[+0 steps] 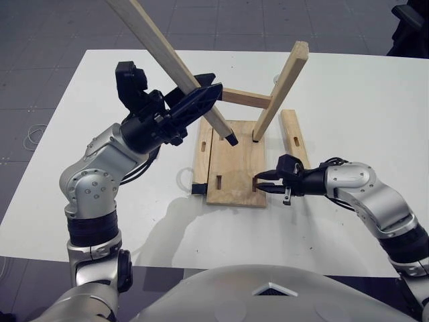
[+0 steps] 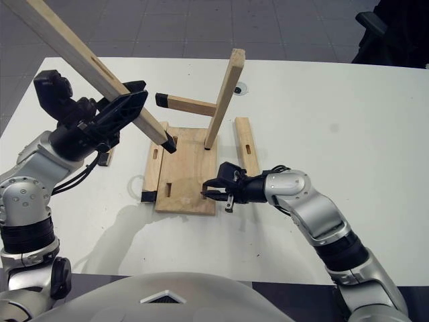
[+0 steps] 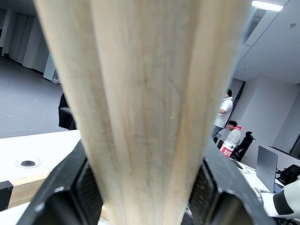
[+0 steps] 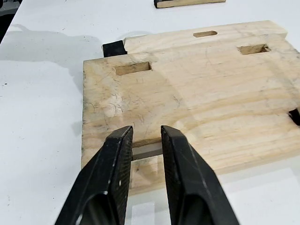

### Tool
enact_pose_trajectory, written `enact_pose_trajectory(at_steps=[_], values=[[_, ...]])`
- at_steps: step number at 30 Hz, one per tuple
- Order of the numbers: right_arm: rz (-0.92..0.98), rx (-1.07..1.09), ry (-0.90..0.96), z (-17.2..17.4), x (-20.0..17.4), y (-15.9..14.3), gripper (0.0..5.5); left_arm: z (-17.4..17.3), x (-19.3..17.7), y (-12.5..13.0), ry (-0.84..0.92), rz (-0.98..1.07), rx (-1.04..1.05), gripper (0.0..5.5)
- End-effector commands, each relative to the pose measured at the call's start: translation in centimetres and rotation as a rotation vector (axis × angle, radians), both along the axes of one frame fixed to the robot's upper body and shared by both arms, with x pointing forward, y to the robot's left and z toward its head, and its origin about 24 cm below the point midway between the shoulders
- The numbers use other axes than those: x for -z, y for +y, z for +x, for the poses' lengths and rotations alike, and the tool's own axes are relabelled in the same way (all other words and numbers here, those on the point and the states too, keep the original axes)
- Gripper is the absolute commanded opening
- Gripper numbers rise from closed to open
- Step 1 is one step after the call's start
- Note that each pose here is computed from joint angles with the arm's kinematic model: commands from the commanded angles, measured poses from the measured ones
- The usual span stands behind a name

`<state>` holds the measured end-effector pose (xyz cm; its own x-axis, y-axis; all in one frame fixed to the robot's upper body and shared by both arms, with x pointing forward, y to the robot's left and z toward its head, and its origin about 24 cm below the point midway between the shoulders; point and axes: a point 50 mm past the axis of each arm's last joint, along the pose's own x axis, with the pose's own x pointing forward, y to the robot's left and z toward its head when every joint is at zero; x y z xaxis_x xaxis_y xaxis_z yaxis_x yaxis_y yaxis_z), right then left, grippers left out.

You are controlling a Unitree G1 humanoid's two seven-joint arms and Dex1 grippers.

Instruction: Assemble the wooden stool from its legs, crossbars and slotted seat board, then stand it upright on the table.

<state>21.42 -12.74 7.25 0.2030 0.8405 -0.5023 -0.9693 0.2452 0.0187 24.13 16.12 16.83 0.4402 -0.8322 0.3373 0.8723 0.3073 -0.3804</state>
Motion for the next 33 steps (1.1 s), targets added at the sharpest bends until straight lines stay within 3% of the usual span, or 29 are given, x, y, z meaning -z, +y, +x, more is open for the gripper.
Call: enact_pose_trajectory(at_steps=[1, 21, 33], values=[[-0.095, 0.09, -0.078, 1.8, 0.4, -0.6, 1.1, -0.2, 0.0, -0.2, -0.003, -0.001, -0.014, 2.06], [-0.1, -0.053, -0.042, 0.3, -0.3, 0.4, 1.1, -0.3, -0.1, -0.5, 0.007, -0.013, -0.011, 2.06], [-0.265, -0.114, -0.058, -0.3, 1.1, -0.8, 1.1, -0.4, 0.0, -0.6, 0.01, -0.015, -0.016, 2.06]])
